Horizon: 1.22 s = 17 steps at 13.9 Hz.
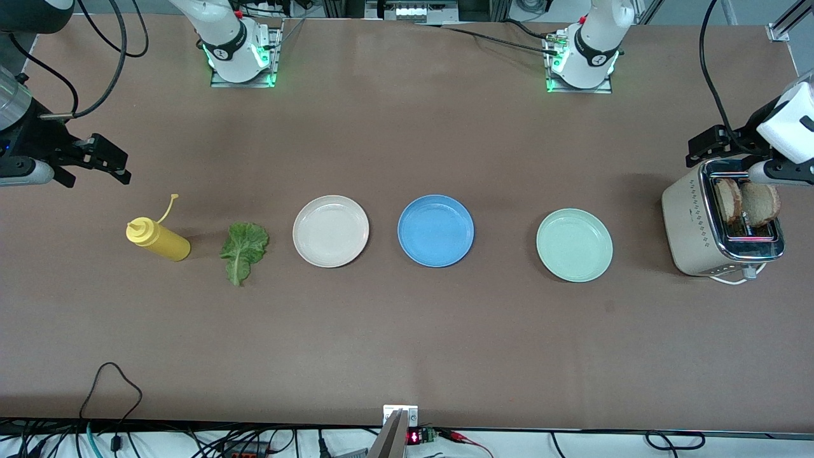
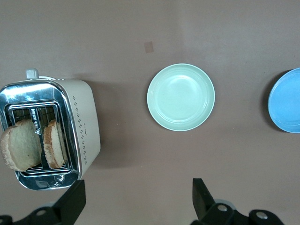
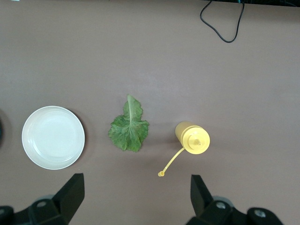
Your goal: Make sandwich in blue plate with both arms
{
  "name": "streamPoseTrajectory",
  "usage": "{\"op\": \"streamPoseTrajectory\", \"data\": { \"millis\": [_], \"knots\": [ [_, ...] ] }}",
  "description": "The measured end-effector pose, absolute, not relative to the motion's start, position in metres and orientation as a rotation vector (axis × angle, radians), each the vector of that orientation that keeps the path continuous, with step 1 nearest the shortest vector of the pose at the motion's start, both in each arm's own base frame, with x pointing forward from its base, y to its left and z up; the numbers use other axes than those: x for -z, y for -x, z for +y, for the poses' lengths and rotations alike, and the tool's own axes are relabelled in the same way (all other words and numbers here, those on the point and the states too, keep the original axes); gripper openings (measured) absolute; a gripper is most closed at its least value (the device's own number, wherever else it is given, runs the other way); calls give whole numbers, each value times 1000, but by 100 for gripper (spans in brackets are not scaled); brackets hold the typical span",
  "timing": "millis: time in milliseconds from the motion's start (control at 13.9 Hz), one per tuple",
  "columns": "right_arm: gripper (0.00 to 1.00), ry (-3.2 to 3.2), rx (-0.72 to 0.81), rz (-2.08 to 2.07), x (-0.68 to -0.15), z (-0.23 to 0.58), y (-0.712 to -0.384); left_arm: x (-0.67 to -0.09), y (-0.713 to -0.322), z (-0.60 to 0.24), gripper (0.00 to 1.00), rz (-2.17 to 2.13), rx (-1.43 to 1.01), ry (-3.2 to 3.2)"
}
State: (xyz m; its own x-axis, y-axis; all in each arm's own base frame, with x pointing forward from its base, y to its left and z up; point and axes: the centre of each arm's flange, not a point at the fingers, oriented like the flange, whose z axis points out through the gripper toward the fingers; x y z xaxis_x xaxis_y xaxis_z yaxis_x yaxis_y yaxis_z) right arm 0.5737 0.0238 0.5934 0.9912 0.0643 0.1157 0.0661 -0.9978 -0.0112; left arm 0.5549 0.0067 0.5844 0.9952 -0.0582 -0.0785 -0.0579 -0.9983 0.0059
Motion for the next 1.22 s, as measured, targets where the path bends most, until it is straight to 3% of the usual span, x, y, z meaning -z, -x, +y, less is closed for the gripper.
{"op": "streamPoseTrajectory", "data": {
  "millis": [574,1220],
  "knots": [
    [100,3120,181,-102,-593,24,-574,-575,-557,16,100,-91,173,-3199],
    [100,3120,180,-102,-593,24,-574,-460,-581,110,100,-64,439,-3361]
  ]
}}
